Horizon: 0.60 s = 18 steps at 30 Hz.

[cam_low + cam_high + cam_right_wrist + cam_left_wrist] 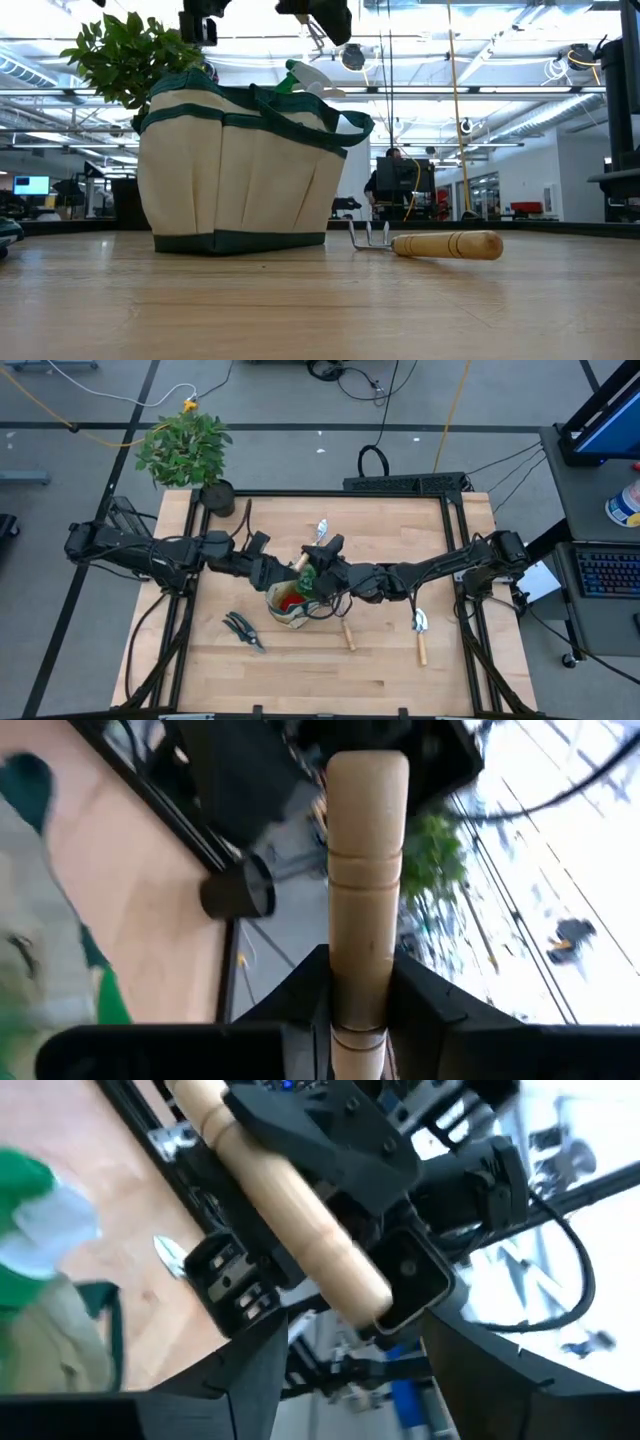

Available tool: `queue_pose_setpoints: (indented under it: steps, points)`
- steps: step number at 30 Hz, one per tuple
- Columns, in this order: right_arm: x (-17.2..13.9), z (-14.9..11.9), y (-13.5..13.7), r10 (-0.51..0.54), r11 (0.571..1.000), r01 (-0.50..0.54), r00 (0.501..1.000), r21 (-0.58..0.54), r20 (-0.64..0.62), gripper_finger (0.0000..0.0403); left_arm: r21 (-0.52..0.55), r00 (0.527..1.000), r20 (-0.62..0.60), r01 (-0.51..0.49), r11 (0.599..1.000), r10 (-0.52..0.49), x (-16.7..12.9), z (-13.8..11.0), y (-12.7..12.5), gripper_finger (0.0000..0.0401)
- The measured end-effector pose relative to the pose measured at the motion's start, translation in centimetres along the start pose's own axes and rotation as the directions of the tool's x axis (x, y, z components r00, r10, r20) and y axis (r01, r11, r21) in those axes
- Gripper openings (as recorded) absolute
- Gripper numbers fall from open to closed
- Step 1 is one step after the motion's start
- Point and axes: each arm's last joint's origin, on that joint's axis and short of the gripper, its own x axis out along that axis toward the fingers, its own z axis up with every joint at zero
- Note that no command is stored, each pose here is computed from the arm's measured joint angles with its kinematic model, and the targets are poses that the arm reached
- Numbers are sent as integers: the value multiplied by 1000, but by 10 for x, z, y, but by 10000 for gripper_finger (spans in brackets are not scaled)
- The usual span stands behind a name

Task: Pick & Place Garden tools in Gardening bag
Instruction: Put the brown hand rake into the brown bag

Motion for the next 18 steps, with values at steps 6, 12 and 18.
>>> queue_pose_setpoints:
  steps: [6,12,18]
  points:
    - [-3,-2,-10,-62,998,64,995,27,-76,61,171,996,-11,-83,982,87,-17,4,2,228]
    - [-13,-4,-31,-111,980,125,989,152,-97,61,348,983,11,-174,921,182,-35,5,2,223]
    - [-31,-3,-58,-126,867,111,992,485,-3,61,455,957,9,-261,851,288,-52,1,5,223]
